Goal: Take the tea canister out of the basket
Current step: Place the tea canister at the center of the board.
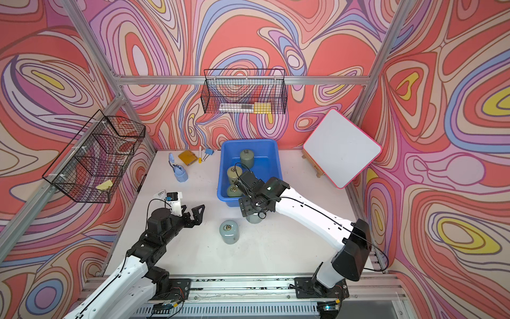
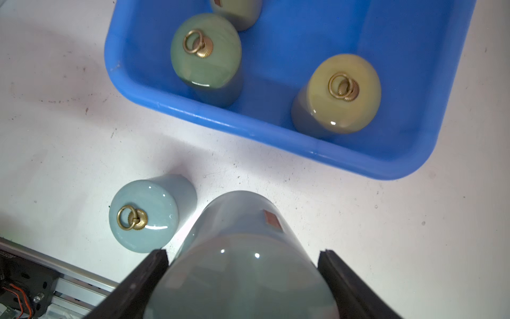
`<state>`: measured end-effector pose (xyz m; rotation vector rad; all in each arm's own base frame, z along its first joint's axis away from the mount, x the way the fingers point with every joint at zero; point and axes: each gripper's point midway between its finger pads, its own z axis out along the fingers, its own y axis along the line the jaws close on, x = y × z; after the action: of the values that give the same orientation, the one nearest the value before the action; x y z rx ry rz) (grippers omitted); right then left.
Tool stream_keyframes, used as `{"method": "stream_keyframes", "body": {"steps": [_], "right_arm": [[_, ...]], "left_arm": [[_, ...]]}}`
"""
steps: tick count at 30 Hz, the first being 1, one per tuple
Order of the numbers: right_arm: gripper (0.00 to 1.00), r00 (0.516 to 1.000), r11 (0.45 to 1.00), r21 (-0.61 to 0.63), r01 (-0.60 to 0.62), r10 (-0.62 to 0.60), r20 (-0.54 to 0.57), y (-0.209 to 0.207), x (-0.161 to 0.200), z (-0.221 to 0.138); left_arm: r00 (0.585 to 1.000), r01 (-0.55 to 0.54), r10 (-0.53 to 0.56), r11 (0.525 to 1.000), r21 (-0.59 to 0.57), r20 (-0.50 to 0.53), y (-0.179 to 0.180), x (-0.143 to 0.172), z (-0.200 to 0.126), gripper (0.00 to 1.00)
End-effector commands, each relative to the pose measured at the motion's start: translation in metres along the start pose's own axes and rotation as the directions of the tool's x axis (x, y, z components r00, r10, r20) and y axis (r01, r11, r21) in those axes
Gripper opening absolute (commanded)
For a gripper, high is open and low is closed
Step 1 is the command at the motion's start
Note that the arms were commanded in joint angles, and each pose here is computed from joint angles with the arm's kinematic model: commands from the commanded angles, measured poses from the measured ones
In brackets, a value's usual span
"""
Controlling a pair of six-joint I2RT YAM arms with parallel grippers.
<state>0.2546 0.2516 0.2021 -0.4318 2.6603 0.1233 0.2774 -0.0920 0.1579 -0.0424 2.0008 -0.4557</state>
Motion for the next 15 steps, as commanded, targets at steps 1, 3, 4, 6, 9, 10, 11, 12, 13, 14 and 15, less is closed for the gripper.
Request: {"method": "stream_keyframes", "body": {"steps": [1,3,4,6,9,10,11,12,13,14,15], "right_arm": [[0.66,0.995,0.997,-0.028,-0.065,0.067,0.079,0.005,-0.006,-0.007],[0.65,0.996,0.997,-0.025,-0.067,0.068,0.065,0.007,0.002,-0.001],[0.65,0.996,0.997,-0.023,-0.069,0.071,0.060,0.008,0.006,0.003],[0.65,0.996,0.997,-0.031,-0.071,0.073,0.048,0.012,0.012,0.010],[0.65,0.996,0.996,-0.039,-0.078,0.080,0.040,0.017,0.020,0.022],[0.65,0.996,0.996,-0.038,-0.083,0.085,0.040,0.017,0.022,0.026],[0.65,0.995,0.995,-0.038,-0.088,0.090,0.039,0.018,0.023,0.031],[0.65,0.995,0.995,-0.033,-0.091,0.092,0.034,0.018,0.025,0.035],[0.65,0.995,0.995,-0.031,-0.097,0.098,0.034,0.019,0.026,0.040],[0.65,0.994,0.995,-0.028,-0.099,0.100,0.034,0.019,0.027,0.044],[0.65,0.994,0.995,-0.024,-0.102,0.102,0.033,0.020,0.028,0.047]], "left_arm": [[1.000,-0.019,0.019,1.000,-0.002,0.021,-0.002,-0.008,-0.003,0.99],[1.000,-0.019,0.019,1.000,-0.003,0.023,-0.002,-0.009,-0.003,0.99],[1.000,-0.019,0.019,1.000,-0.003,0.021,-0.001,-0.008,-0.003,0.99],[1.000,-0.019,0.019,1.000,-0.001,0.020,-0.002,-0.007,-0.003,0.99],[1.000,-0.019,0.019,1.000,-0.002,0.020,-0.002,-0.007,-0.003,0.99],[1.000,-0.019,0.019,1.000,0.000,0.020,-0.002,-0.007,-0.003,0.99],[1.000,-0.018,0.018,1.000,-0.001,0.021,-0.002,-0.008,-0.003,0.99],[1.000,-0.019,0.019,1.000,-0.001,0.020,-0.002,-0.007,-0.003,0.99],[1.000,-0.019,0.019,1.000,0.000,0.020,-0.002,-0.008,-0.003,0.99],[1.000,-0.018,0.018,1.000,0.001,0.020,-0.002,-0.007,-0.003,0.99],[1.000,-0.017,0.017,1.000,0.001,0.021,-0.002,-0.008,-0.003,0.99]]}}
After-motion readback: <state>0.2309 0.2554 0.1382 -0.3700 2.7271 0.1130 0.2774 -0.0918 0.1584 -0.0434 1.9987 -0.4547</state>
